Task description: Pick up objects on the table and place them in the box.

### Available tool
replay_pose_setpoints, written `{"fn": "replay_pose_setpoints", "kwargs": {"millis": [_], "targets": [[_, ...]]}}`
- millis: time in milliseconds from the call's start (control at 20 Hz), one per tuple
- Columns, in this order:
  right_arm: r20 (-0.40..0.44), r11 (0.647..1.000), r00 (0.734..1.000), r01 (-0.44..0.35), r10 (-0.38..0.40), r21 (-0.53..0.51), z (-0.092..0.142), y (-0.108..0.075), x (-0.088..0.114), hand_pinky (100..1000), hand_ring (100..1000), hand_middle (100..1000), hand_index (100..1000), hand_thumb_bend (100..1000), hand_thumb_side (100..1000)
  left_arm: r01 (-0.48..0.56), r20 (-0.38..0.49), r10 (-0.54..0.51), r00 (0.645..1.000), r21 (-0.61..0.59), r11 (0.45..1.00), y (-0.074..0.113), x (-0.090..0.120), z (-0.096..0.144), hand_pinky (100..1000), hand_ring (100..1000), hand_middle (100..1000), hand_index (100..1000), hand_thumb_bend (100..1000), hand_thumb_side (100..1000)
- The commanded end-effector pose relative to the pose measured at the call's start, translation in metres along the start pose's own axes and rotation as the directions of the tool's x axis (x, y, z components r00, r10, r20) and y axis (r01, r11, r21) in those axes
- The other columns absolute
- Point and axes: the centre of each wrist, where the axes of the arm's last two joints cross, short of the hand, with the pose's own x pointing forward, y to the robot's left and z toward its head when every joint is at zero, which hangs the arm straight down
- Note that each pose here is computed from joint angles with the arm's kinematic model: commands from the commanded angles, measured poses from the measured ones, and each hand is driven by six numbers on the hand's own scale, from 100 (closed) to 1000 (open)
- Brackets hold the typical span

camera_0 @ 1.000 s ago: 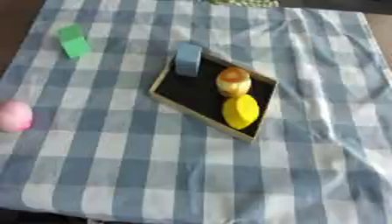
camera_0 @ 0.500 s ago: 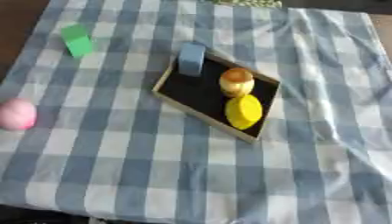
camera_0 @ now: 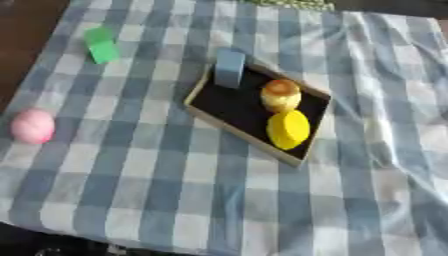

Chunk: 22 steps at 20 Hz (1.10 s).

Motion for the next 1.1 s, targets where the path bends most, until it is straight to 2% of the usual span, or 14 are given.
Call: {"fn": "replay_pose_setpoints", "kwargs": {"millis": [50,350,650,900,1100], "targets": [[0.009,0.999,1.0,-0.019,0.019,-0.027,-0.002,-0.009,0.004,809,843,698,767,100,174,0.025,-0.011,-0.025,1.0,-0.001,1.0,0.009,-0.003,0.001,938,878,834,918,703,146],[0.002,1.0,1.0,-0.007,0.007,-0.028,-0.002,-0.007,0.004,808,842,694,763,100,178,0.024,-0.039,-0.025,0.999,-0.031,0.999,0.004,-0.009,-0.004,932,872,832,909,687,100],[0.0,0.999,1.0,0.01,-0.01,-0.035,-0.002,-0.005,0.005,807,838,688,759,100,180,0.02,-0.033,-0.023,0.999,-0.085,0.996,-0.005,-0.009,-0.01,893,825,783,863,631,100],[0.002,0.999,1.0,0.025,-0.025,-0.039,-0.003,-0.004,0.005,806,835,680,756,100,185,0.045,-0.051,-0.052,0.997,-0.122,0.991,-0.015,-0.011,-0.016,869,806,766,838,637,100],[0.001,0.999,0.999,0.036,-0.036,-0.037,-0.003,-0.002,0.006,806,833,674,754,100,189,0.052,-0.072,-0.061,0.995,-0.13,0.99,-0.024,-0.013,-0.025,851,788,748,831,556,100]]}}
